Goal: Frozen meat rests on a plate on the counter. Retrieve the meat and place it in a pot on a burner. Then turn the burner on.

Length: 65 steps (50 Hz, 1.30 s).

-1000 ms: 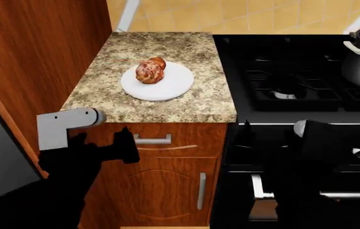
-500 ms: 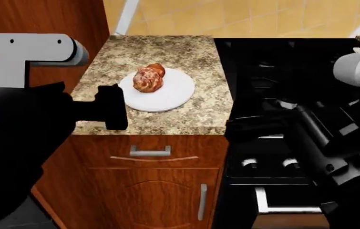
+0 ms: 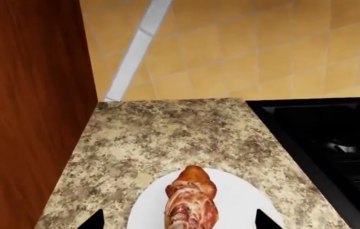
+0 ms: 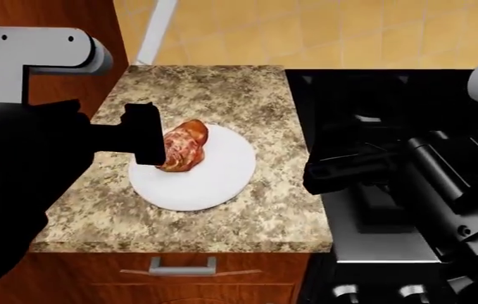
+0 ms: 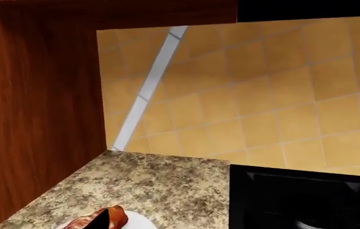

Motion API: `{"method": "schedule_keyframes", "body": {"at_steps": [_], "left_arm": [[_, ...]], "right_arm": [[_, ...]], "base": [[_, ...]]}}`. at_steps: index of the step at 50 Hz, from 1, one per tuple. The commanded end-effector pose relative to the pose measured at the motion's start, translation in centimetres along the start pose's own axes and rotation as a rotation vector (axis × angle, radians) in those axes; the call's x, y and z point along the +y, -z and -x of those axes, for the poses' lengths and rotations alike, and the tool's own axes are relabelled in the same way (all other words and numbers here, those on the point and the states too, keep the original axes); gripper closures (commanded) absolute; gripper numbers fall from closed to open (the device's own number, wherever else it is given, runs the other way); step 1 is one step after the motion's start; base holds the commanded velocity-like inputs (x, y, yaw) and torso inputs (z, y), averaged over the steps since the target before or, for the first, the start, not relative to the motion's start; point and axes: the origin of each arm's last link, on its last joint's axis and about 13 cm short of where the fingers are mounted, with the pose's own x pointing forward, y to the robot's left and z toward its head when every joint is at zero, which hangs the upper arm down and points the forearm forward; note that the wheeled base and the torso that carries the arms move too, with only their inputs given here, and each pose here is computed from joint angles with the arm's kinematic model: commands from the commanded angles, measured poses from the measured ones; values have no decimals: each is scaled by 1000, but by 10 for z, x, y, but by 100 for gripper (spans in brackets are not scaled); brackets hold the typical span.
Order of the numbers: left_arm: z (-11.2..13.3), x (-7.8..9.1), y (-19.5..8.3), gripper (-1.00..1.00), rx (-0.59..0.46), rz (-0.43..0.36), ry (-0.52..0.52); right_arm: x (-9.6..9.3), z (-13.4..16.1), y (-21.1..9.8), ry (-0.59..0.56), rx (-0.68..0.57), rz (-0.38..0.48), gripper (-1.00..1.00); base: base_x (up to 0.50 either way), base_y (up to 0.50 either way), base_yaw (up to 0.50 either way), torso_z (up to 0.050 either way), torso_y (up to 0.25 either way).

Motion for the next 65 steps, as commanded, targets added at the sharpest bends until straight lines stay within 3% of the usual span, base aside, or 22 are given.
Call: {"method": "schedule_keyframes", "body": {"at_steps": [1, 12, 21, 28, 38, 46, 57, 65], "left_arm": [[-1, -1, 0, -100, 2, -3, 6], [-2, -1, 0, -100, 5, 0, 1], [-8, 3, -1, -100, -4, -7, 39], [-26, 16, -19, -100, 129, -4, 105], [-60, 34, -49, -100, 348, 29, 93], [-74, 40, -38, -100, 514, 68, 93], [-86, 38, -12, -100, 585, 72, 122], [-89, 32, -10, -100, 588, 49, 156]], "right_arm": [[-1, 0, 0, 0, -1, -8, -100], [-1, -1, 2, -6, -9, -3, -100], [-2, 0, 1, -15, 3, -7, -100], [-4, -2, 1, -20, 8, -17, -100], [-8, -8, 4, -45, 6, -47, -100], [-11, -13, 10, -46, 18, -61, -100], [-12, -18, 14, -45, 30, -64, -100], [-14, -21, 16, -40, 37, -65, -100]], "base": [[500, -203, 0, 0, 0], [500, -172, 0, 0, 0], [0, 0, 0, 0, 1], [0, 0, 0, 0, 0], [0, 0, 0, 0, 0], [0, 0, 0, 0, 0], [0, 0, 0, 0, 0], [0, 0, 0, 0, 0]]}}
